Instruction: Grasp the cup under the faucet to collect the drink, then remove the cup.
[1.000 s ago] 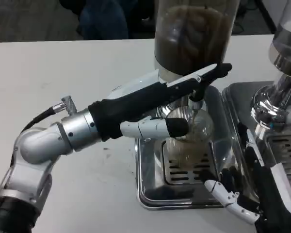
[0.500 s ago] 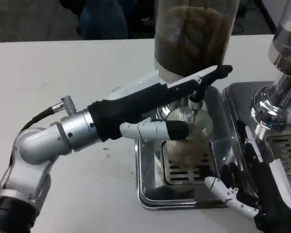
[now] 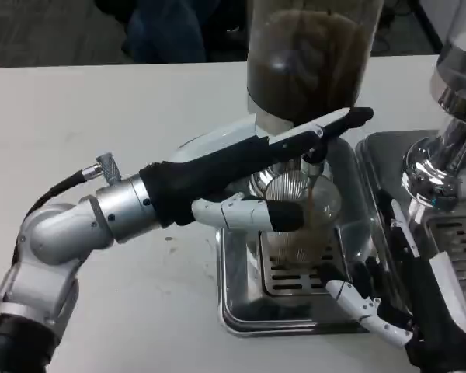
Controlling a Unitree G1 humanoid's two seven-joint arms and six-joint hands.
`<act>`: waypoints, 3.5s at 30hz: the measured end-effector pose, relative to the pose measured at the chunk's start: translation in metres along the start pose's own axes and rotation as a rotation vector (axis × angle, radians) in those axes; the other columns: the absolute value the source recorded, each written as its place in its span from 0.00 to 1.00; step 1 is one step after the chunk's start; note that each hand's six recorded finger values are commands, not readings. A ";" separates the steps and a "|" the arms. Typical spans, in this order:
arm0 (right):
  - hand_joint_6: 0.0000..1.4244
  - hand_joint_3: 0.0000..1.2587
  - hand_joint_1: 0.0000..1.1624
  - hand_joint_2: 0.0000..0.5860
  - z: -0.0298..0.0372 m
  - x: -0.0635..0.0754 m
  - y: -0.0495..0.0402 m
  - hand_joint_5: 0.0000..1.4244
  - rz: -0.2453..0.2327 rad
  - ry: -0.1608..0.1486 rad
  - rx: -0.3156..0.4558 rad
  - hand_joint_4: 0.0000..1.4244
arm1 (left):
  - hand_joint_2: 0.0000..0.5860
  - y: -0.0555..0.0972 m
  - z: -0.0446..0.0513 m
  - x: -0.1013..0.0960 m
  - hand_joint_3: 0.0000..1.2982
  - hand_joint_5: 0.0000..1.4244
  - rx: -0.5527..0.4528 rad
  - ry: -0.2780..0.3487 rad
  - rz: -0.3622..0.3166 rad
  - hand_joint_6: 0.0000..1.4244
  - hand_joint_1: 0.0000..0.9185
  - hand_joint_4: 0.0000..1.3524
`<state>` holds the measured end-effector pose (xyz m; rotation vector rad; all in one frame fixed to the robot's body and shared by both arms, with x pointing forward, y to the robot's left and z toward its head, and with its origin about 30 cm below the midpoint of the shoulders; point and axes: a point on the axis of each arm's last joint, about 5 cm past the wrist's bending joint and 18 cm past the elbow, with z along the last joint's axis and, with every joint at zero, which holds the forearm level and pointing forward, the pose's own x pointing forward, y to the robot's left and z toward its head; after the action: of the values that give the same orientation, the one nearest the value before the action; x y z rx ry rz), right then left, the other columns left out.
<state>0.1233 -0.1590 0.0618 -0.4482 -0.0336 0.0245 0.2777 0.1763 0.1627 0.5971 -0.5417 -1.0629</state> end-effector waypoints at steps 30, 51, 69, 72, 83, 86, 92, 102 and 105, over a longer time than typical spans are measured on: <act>0.00 0.00 0.46 0.39 0.0042 0.015 -0.0019 0.00 0.025 -0.002 0.028 0.00 | 0.13 0.002 0.0047 -0.002 0.02 0.01 0.045 0.008 -0.013 0.02 0.00 0.00; 0.00 0.00 0.46 0.39 0.0016 0.030 -0.0022 0.00 0.070 -0.003 0.049 0.00 | 0.09 0.004 0.0071 -0.003 0.02 0.01 0.066 0.008 -0.018 0.02 0.00 0.00; 0.00 0.00 0.44 0.40 0.0028 0.042 -0.0019 0.00 0.111 -0.013 0.059 0.00 | 0.08 0.004 0.0087 -0.005 0.02 0.01 0.077 0.009 -0.020 0.02 0.00 0.00; 0.00 0.00 0.44 0.40 0.0040 0.044 -0.0017 0.00 0.112 -0.020 0.066 0.00 | 0.08 0.004 0.0092 -0.006 0.02 0.01 0.079 0.010 -0.020 0.02 0.00 0.00; 0.00 0.00 0.44 0.40 0.0039 0.046 -0.0003 0.00 0.133 -0.020 0.075 0.00 | 0.07 0.004 0.0091 -0.009 0.02 0.01 0.074 0.012 -0.013 0.02 0.00 0.00; 0.00 0.00 0.44 0.40 0.0037 0.046 0.0004 0.00 0.133 -0.017 0.078 0.00 | 0.07 0.004 0.0091 -0.009 0.02 0.01 0.071 0.012 -0.009 0.02 0.00 0.00; 0.00 0.00 0.44 0.40 0.0042 0.046 0.0021 0.00 0.131 -0.016 0.088 0.00 | 0.07 0.004 0.0079 -0.010 0.03 0.01 0.038 0.010 0.009 0.03 0.00 0.00; 0.00 0.00 0.42 0.42 0.0044 0.046 0.0026 0.00 0.130 -0.016 0.091 0.00 | 0.08 0.005 0.0050 -0.012 0.03 0.02 -0.047 0.002 0.023 0.03 0.00 0.00; 0.00 0.00 0.42 0.42 0.0043 0.046 0.0026 0.00 0.129 -0.016 0.091 0.00 | 0.09 0.005 0.0042 -0.012 0.04 0.03 -0.066 0.001 0.029 0.03 0.00 0.00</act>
<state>0.1686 -0.1533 0.0658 -0.3584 -0.0192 0.1561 0.2733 0.1879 0.1676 0.5305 -0.5115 -1.0487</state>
